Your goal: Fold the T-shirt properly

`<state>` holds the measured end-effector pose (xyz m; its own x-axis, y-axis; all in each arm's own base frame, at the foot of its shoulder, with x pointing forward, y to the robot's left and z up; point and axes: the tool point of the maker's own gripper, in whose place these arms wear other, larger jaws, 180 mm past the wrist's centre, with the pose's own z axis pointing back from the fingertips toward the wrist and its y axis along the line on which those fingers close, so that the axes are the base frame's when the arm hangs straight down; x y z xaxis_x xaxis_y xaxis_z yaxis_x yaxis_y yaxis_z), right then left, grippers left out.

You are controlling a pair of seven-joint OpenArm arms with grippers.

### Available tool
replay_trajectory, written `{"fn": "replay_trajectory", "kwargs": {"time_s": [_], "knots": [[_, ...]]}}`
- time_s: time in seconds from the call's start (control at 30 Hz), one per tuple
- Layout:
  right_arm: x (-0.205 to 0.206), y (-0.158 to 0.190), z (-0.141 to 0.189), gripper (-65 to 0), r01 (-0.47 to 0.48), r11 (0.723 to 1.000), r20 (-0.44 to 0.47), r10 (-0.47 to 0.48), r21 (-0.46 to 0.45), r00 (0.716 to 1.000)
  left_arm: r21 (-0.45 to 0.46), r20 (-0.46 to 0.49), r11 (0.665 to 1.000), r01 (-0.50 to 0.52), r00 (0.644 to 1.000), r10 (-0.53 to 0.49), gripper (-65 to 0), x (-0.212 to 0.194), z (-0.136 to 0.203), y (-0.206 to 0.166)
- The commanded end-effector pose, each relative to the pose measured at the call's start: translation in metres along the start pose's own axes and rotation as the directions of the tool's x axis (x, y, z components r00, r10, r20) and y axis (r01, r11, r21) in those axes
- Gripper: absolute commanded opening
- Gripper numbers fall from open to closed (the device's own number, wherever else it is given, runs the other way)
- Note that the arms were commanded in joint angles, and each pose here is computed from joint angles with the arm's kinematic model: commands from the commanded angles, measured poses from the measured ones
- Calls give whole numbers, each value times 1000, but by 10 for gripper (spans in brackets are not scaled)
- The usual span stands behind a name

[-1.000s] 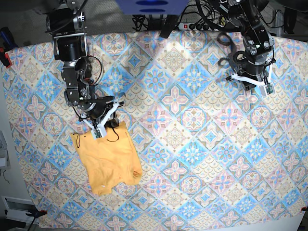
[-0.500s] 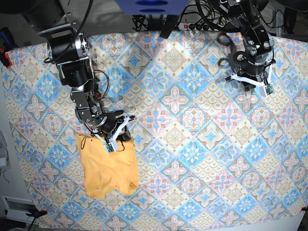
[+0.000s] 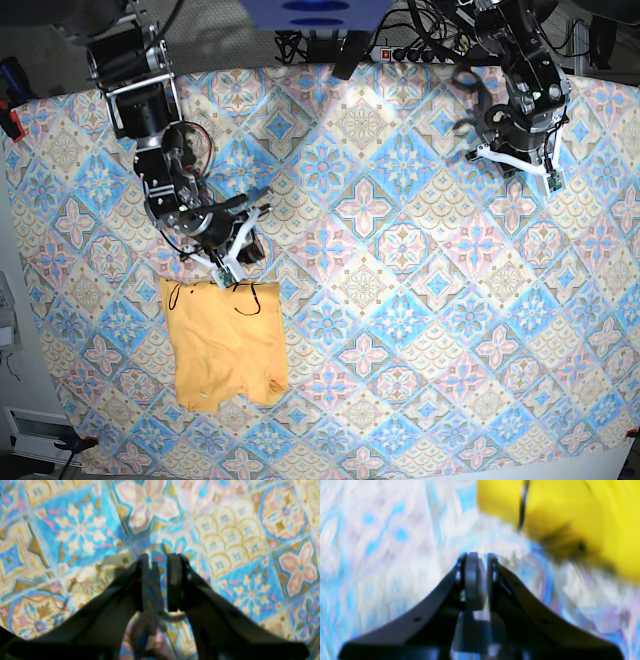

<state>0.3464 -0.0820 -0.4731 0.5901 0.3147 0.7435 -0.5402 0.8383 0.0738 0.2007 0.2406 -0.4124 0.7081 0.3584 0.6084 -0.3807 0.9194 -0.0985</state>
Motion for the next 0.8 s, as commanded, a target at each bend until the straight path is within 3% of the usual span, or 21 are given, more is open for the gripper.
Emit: {"fn": "replay_trajectory", "kwargs": {"time_s": [0.0, 0.13, 0.37, 0.5, 0.77], "knots": [[29, -4, 7, -583, -13, 1000, 83, 14, -13, 996, -4, 30, 1000, 7, 1000, -7, -519, 10, 3, -1], [8, -9, 40, -583, 49, 996, 90, -42, -70, 995, -1, 17, 1000, 9, 1000, -9, -519, 5, 4, 1], [-49, -21, 97, -583, 142, 973, 59, -133, -184, 989, 22, -107, 999, 33, 994, -30, -519, -30, 11, 14], [-80, -21, 128, -583, 169, 958, 27, -167, -234, 986, -39, -173, 996, 85, 981, -90, -519, -55, 16, 3], [-124, -21, 185, -583, 182, 929, -37, -205, -323, 978, -77, -260, 996, 51, 963, -69, -520, -92, 32, 11]]}}
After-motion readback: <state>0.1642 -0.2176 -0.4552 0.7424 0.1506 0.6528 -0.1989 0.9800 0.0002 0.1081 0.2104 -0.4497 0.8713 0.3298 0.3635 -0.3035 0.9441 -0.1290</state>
